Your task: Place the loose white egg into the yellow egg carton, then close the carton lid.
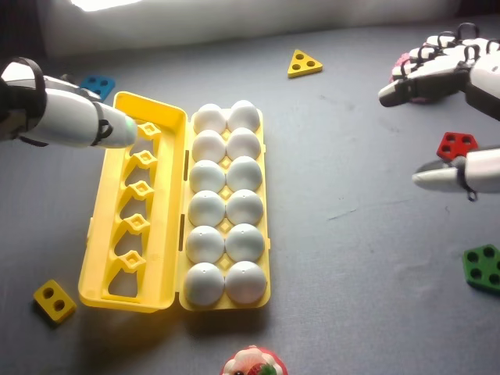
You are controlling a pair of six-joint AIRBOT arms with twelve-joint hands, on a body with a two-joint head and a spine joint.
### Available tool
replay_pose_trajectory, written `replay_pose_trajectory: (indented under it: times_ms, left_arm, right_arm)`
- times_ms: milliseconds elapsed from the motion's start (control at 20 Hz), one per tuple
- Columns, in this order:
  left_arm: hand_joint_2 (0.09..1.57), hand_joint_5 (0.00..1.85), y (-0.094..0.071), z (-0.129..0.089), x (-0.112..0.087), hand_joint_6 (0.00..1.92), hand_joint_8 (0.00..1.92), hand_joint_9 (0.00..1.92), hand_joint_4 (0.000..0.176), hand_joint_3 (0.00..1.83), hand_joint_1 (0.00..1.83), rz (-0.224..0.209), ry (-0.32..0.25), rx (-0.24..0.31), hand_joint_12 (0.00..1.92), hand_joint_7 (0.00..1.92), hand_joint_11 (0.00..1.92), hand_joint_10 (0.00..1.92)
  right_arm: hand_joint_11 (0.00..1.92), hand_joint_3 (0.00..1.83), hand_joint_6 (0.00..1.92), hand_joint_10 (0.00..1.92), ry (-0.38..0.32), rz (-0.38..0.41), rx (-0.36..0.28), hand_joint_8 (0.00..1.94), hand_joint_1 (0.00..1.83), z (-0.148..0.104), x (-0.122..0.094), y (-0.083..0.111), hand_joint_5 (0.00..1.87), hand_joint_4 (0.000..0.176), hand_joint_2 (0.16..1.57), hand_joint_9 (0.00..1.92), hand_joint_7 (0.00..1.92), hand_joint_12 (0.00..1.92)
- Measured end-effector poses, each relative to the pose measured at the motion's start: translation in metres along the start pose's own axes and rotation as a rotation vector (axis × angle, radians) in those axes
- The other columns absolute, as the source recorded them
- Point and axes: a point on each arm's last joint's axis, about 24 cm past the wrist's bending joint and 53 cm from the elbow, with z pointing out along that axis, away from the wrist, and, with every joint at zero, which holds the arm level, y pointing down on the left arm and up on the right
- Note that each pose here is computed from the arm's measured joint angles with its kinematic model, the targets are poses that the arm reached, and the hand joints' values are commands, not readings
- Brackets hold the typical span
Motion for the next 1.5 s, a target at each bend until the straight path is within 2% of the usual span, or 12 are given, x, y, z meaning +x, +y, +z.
replay_pose_trajectory:
  times_ms: [100, 150, 200, 500, 550, 700, 750, 800, 900, 1100, 1200, 1500]
  left_arm:
    - [1.21, 0.18, 0.005, 0.000, -0.008, 0.01, 0.00, 0.12, 0.031, 0.00, 0.44, -0.041, -0.035, -0.023, 0.50, 0.15, 0.00, 0.00]
    - [1.21, 0.17, 0.008, 0.000, -0.012, 0.00, 0.00, 0.15, 0.039, 0.00, 0.41, -0.052, -0.052, -0.032, 0.65, 0.16, 0.00, 0.01]
    - [1.21, 0.17, 0.011, 0.000, -0.015, 0.00, 0.00, 0.16, 0.041, 0.00, 0.41, -0.059, -0.064, -0.044, 0.70, 0.16, 0.00, 0.01]
    - [1.23, 0.13, 0.049, 0.009, -0.016, 0.00, 0.00, 0.16, 0.045, 0.01, 0.35, -0.198, -0.090, -0.140, 0.72, 0.15, 0.00, 0.01]
    - [1.22, 0.14, 0.052, 0.011, -0.013, 0.00, 0.00, 0.15, 0.046, 0.00, 0.36, -0.206, -0.084, -0.150, 0.68, 0.16, 0.00, 0.00]
    - [1.23, 0.14, 0.057, 0.019, 0.000, 0.00, 0.00, 0.14, 0.050, 0.00, 0.36, -0.236, -0.050, -0.154, 0.62, 0.15, 0.00, 0.00]
    - [1.21, 0.22, 0.056, 0.021, 0.002, 0.03, 0.02, 0.19, 0.039, 0.00, 0.38, -0.243, -0.044, -0.152, 0.75, 0.21, 0.00, 0.02]
    - [1.18, 0.33, 0.057, 0.025, 0.007, 0.04, 0.03, 0.33, 0.031, 0.00, 0.40, -0.249, -0.029, -0.150, 1.04, 0.38, 0.00, 0.05]
    - [1.19, 0.32, 0.058, 0.029, 0.020, 0.02, 0.02, 0.35, 0.033, 0.00, 0.38, -0.274, -0.001, -0.153, 1.11, 0.42, 0.00, 0.05]
    - [1.20, 0.36, 0.060, 0.033, 0.021, 0.02, 0.03, 0.43, 0.030, 0.00, 0.37, -0.282, -0.003, -0.156, 1.28, 0.49, 0.00, 0.07]
    - [1.20, 0.38, 0.063, 0.034, 0.019, 0.02, 0.02, 0.46, 0.028, 0.00, 0.36, -0.297, -0.010, -0.164, 1.34, 0.52, 0.00, 0.08]
    - [1.20, 0.39, 0.065, 0.038, 0.012, 0.02, 0.02, 0.46, 0.028, 0.00, 0.36, -0.303, -0.023, -0.165, 1.35, 0.52, 0.00, 0.08]
  right_arm:
    - [0.00, 0.00, 0.27, 0.07, 0.009, -0.012, 0.014, 0.00, 1.04, -0.010, -0.002, 0.001, 0.53, 0.000, 0.98, 0.15, 0.36, 0.12]
    - [0.00, 0.00, 0.18, 0.06, 0.017, -0.026, 0.026, 0.00, 0.87, -0.015, -0.002, 0.000, 0.38, 0.000, 1.00, 0.15, 0.35, 0.28]
    - [0.00, 0.00, 0.15, 0.06, 0.022, -0.043, 0.034, 0.00, 0.83, -0.019, -0.002, 0.001, 0.36, 0.000, 1.00, 0.15, 0.35, 0.36]
    - [0.00, 0.00, 0.13, 0.06, 0.111, -0.204, 0.005, 0.00, 0.78, -0.042, 0.023, 0.016, 0.33, 0.000, 1.00, 0.16, 0.35, 0.38]
    - [0.00, 0.00, 0.12, 0.06, 0.110, -0.215, 0.006, 0.00, 0.79, -0.044, 0.022, 0.015, 0.34, 0.000, 1.00, 0.15, 0.33, 0.47]
    - [0.00, 0.00, 0.11, 0.05, 0.079, -0.257, 0.023, 0.00, 0.79, -0.049, 0.008, 0.008, 0.34, 0.000, 1.00, 0.15, 0.32, 0.49]
    - [0.00, 0.00, 0.11, 0.06, 0.073, -0.268, 0.023, 0.00, 0.79, -0.048, 0.007, 0.008, 0.34, 0.000, 0.99, 0.16, 0.32, 0.49]
    - [0.00, 0.01, 0.11, 0.06, 0.072, -0.277, 0.022, 0.00, 0.74, -0.048, 0.006, 0.008, 0.35, 0.000, 1.01, 0.17, 0.33, 0.50]
    - [0.00, 0.00, 0.09, 0.05, 0.078, -0.293, 0.018, 0.00, 0.73, -0.048, 0.008, 0.009, 0.35, 0.000, 1.02, 0.15, 0.32, 0.40]
    - [0.00, 0.01, 0.08, 0.05, 0.084, -0.298, 0.015, 0.00, 0.70, -0.048, 0.011, 0.010, 0.35, 0.000, 1.03, 0.17, 0.32, 0.33]
    - [0.00, 0.00, 0.07, 0.04, 0.083, -0.298, 0.015, 0.00, 0.70, -0.048, 0.011, 0.010, 0.35, 0.000, 1.03, 0.17, 0.32, 0.39]
    - [0.00, 0.00, 0.07, 0.04, 0.084, -0.295, 0.011, 0.00, 0.71, -0.047, 0.013, 0.011, 0.35, 0.000, 1.03, 0.17, 0.32, 0.39]
